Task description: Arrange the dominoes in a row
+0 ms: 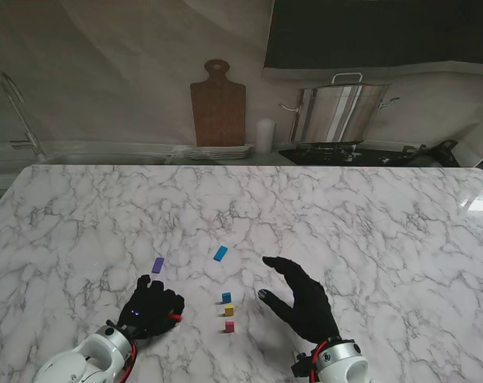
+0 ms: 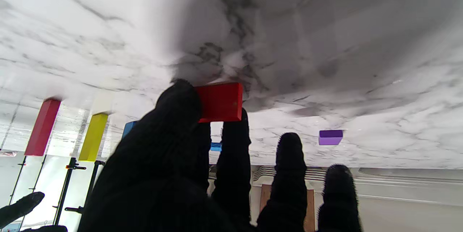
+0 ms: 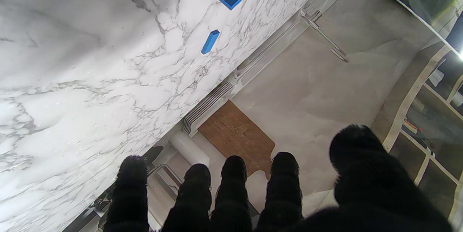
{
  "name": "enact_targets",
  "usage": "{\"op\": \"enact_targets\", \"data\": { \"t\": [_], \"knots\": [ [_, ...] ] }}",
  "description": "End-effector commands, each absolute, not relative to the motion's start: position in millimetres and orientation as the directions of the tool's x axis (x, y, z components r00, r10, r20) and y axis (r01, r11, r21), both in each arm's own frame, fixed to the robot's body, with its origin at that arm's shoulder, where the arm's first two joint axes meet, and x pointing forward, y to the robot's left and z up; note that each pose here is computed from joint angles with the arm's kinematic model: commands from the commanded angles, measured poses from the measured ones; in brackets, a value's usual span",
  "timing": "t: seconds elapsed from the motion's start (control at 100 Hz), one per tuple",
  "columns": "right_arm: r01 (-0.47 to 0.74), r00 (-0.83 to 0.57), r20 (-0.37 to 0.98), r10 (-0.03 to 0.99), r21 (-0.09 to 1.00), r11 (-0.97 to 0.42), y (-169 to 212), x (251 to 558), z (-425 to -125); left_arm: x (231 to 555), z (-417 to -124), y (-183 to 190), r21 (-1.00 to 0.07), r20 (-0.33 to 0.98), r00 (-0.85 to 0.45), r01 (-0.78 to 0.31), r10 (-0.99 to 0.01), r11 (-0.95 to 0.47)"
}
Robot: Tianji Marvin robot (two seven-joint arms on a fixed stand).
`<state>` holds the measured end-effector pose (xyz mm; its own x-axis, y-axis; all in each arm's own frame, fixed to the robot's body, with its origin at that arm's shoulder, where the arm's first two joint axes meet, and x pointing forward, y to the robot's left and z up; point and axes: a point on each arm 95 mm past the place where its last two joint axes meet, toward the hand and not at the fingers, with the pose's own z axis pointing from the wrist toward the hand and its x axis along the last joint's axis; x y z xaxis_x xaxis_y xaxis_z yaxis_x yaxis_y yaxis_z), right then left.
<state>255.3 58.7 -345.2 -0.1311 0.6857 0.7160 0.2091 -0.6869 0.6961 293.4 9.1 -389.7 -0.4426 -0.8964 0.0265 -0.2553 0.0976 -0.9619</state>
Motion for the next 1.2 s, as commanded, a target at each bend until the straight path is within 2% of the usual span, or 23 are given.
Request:
{"op": "enact_targets", "data": {
  "t": [0.0,0.53,1.19],
  "knots": [
    [0.214,-0.124,0.715,0.688,0.696,-0.685,59,254,-347,289,-394,8,-0.956,0.037,-0.444,-0.276,-0.895,0.097],
    [0.214,-0.126,0.715,0.687,0.696,-0.685,59,254,-347,288,-371,6,-0.969,0.087,-0.446,-0.247,-0.891,0.029],
    [0.213,-0.124,0.717,0.686,0.694,-0.688,59,254,-347,293,-357,-6,-0.961,0.223,-0.386,-0.241,-0.895,-0.135]
  ]
}}
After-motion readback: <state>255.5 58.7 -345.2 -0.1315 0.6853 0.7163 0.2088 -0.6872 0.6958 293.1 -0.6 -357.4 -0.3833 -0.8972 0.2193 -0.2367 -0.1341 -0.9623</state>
